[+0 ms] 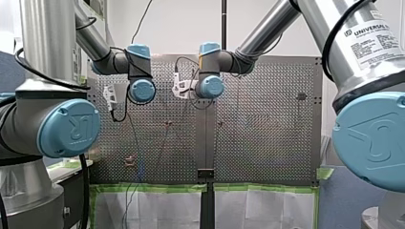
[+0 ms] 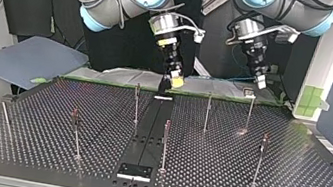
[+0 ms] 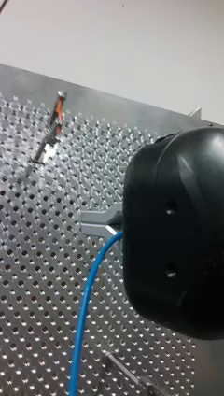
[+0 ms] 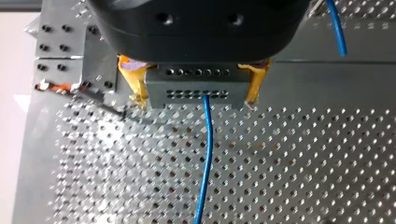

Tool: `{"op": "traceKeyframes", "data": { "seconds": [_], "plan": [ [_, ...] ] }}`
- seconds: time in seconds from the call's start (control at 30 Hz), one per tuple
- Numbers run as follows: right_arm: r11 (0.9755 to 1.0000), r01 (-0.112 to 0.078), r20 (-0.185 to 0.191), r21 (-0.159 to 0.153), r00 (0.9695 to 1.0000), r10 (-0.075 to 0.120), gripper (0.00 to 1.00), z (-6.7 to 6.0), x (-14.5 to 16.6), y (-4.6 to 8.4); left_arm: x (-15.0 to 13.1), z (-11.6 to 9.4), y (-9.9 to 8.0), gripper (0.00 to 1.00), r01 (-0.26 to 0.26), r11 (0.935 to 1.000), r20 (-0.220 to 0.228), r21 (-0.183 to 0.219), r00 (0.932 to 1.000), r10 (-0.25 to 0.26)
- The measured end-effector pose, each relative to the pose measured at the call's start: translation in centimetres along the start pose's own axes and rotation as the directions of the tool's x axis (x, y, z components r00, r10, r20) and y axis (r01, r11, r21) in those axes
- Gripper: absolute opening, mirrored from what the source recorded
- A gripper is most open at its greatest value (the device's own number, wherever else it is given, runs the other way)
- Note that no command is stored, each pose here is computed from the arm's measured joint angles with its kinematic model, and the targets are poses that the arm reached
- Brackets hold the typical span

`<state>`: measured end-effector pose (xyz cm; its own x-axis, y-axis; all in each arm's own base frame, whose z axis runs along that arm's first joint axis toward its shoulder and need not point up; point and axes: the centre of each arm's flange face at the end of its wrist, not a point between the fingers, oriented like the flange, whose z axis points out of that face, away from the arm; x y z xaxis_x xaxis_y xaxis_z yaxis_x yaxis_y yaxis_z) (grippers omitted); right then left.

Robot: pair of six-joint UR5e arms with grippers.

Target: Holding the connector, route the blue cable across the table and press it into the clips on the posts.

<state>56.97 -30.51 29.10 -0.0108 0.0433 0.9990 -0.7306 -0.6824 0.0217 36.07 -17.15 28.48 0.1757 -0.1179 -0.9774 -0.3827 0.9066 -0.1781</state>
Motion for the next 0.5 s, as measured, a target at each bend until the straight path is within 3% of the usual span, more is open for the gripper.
{"op": "traceKeyframes", "data": {
  "seconds": [0.3,0.5],
  "plan": [
    [0.9999,-0.002,0.0,0.017,1.0,0.002,0.0,1.0,3.0,-1.2,-3.0,1.7,1.2,0.0,0.054,0.9985,0.06,0.011,0.9967,-0.055],
    [0.9998,-0.002,0.0,0.022,1.0,0.002,0.0,1.6,4.9,-1.5,-3.9,3.1,1.0,0.0,0.072,0.9967,0.079,0.039,0.9941,-0.074]
  ]
}}
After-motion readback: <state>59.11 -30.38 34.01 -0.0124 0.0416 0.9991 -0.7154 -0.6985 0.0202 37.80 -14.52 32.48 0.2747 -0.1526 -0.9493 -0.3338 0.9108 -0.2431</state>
